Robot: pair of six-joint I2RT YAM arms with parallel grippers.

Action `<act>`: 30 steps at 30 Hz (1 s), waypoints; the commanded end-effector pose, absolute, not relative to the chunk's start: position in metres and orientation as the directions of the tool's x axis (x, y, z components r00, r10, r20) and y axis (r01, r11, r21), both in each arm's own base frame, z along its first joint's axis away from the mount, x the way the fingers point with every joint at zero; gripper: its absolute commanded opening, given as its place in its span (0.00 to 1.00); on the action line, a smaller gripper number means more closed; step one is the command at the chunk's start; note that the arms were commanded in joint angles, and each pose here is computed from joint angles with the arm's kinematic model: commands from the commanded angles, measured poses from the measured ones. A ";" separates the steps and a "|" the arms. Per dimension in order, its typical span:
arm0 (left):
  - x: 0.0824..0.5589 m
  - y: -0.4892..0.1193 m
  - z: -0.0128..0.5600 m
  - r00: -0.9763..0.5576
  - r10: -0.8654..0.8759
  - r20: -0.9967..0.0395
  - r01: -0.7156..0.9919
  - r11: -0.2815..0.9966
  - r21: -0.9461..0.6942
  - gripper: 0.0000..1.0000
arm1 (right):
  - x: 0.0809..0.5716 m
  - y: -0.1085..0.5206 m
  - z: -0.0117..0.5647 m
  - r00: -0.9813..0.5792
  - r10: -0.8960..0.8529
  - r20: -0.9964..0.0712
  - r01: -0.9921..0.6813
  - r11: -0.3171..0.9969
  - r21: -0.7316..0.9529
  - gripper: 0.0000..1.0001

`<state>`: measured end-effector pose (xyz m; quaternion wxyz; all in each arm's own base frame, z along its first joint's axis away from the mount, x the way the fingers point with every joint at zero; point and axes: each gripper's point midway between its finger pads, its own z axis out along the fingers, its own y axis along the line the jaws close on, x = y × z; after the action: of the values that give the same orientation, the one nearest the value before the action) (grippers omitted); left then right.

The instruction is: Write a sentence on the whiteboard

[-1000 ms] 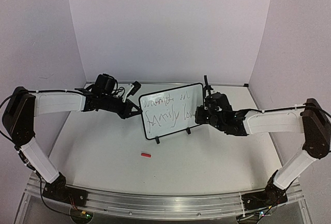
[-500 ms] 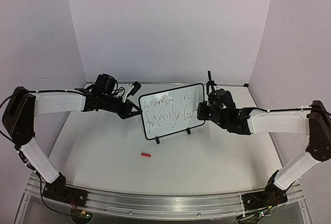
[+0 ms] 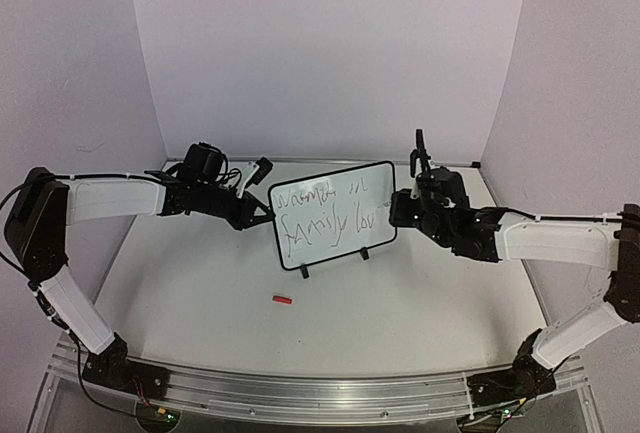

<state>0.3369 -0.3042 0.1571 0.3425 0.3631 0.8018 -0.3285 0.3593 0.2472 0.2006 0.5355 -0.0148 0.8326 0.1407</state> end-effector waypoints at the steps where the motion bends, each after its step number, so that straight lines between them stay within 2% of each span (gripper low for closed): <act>1: 0.344 -0.297 0.143 -0.504 0.405 -0.763 0.796 0.561 -0.228 0.00 | 0.354 0.230 0.209 -0.405 0.160 -0.900 -0.131 0.964 0.230 0.00; 30: 0.345 -0.297 0.140 -0.509 0.408 -0.758 0.795 0.561 -0.232 0.00 | 0.373 0.253 0.190 -0.438 0.152 -0.886 -0.173 0.953 0.249 0.00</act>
<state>0.3369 -0.3042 0.1569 0.3423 0.3630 0.8020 -0.3285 0.3614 0.2416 0.1702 0.5111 -0.0118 0.8493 0.1316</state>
